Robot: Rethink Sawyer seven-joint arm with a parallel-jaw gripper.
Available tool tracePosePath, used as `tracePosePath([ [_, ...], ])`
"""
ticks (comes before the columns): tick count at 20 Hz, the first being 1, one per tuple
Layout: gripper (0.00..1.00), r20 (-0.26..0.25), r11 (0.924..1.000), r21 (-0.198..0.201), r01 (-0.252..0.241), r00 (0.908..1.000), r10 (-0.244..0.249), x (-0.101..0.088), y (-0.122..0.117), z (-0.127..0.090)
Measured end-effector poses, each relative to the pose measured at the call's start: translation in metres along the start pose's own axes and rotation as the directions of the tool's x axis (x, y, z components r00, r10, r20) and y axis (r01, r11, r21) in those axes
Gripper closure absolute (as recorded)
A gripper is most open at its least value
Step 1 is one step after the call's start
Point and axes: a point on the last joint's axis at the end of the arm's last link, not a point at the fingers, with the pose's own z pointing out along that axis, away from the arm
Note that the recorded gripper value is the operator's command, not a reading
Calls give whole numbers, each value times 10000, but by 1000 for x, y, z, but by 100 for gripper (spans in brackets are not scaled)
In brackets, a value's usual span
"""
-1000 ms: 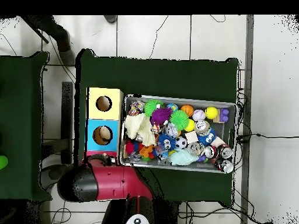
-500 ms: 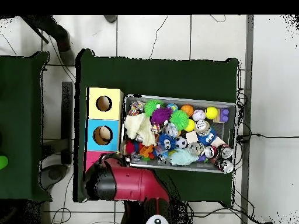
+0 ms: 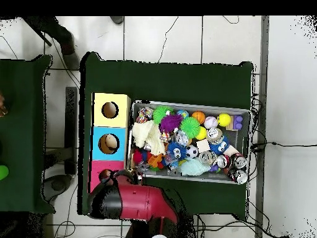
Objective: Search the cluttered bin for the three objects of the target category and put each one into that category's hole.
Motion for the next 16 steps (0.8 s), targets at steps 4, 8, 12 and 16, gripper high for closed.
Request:
tracePosePath([
  [4,100,20,9999,134,34,10000,-34,3,-1,-2],
  [8,100,39,9997,223,64,10000,-65,5,-1,-3],
  [12,100,54,9995,299,93,9999,-95,7,-1,-4],
  [16,100,62,9995,303,133,9999,-135,8,1,-4],
])
